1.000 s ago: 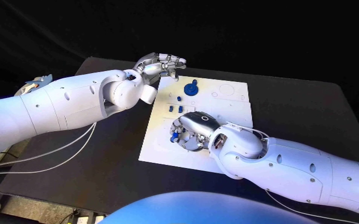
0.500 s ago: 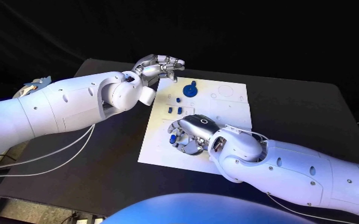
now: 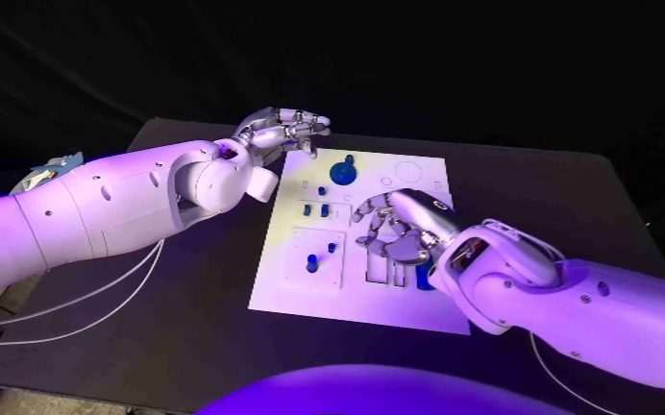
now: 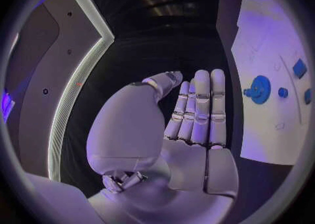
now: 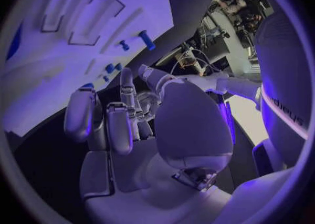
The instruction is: Assemble the parts on the task board
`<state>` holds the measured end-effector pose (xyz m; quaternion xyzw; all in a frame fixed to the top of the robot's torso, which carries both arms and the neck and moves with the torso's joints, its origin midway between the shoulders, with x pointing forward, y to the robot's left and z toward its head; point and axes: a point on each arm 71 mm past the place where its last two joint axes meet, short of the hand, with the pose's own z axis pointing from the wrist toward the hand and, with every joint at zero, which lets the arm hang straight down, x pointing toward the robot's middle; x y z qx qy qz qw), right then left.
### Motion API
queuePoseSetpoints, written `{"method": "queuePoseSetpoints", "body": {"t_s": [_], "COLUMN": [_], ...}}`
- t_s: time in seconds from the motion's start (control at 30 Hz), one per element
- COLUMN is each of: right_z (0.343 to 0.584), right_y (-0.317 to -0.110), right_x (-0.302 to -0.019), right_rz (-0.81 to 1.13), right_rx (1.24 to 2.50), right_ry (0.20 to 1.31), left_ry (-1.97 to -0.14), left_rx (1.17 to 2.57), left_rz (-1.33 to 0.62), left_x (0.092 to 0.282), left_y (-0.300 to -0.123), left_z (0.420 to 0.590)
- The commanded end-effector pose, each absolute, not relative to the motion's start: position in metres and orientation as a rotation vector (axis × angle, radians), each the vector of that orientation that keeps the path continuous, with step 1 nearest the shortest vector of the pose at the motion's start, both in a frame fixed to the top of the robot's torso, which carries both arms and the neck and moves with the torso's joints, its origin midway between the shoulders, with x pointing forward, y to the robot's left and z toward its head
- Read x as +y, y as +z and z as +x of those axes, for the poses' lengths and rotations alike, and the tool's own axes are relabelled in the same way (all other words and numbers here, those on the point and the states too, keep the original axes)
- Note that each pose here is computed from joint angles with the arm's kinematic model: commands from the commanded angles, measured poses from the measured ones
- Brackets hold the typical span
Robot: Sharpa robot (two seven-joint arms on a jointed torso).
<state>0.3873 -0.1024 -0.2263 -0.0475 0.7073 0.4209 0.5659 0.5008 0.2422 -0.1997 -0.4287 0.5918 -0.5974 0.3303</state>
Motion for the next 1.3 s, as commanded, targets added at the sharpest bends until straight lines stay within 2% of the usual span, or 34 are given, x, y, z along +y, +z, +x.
{"method": "queuePoseSetpoints", "body": {"t_s": [0.03, 0.17, 0.3, 0.5, 0.7, 1.3], "right_z": [0.396, 0.401, 0.396, 0.382, 0.373, 0.369], "right_y": [-0.228, -0.23, -0.232, -0.235, -0.241, -0.262], "right_x": [-0.132, -0.172, -0.202, -0.224, -0.224, -0.201], "right_rz": [0.126, 0.234, 0.284, 0.281, 0.259, 0.172], "right_rx": [1.81, 1.914, 1.967, 1.988, 1.999, 1.999], "right_ry": [1.019, 0.915, 0.817, 0.699, 0.633, 0.571], "left_ry": [-1.58, -1.584, -1.587, -1.591, -1.596, -1.598], "left_rx": [1.551, 1.553, 1.557, 1.561, 1.565, 1.573], "left_rz": [-1.111, -1.109, -1.109, -1.108, -1.107, -1.108], "left_x": [0.241, 0.241, 0.241, 0.24, 0.239, 0.24], "left_y": [-0.199, -0.198, -0.198, -0.198, -0.198, -0.198], "left_z": [0.5, 0.498, 0.496, 0.494, 0.493, 0.491]}}
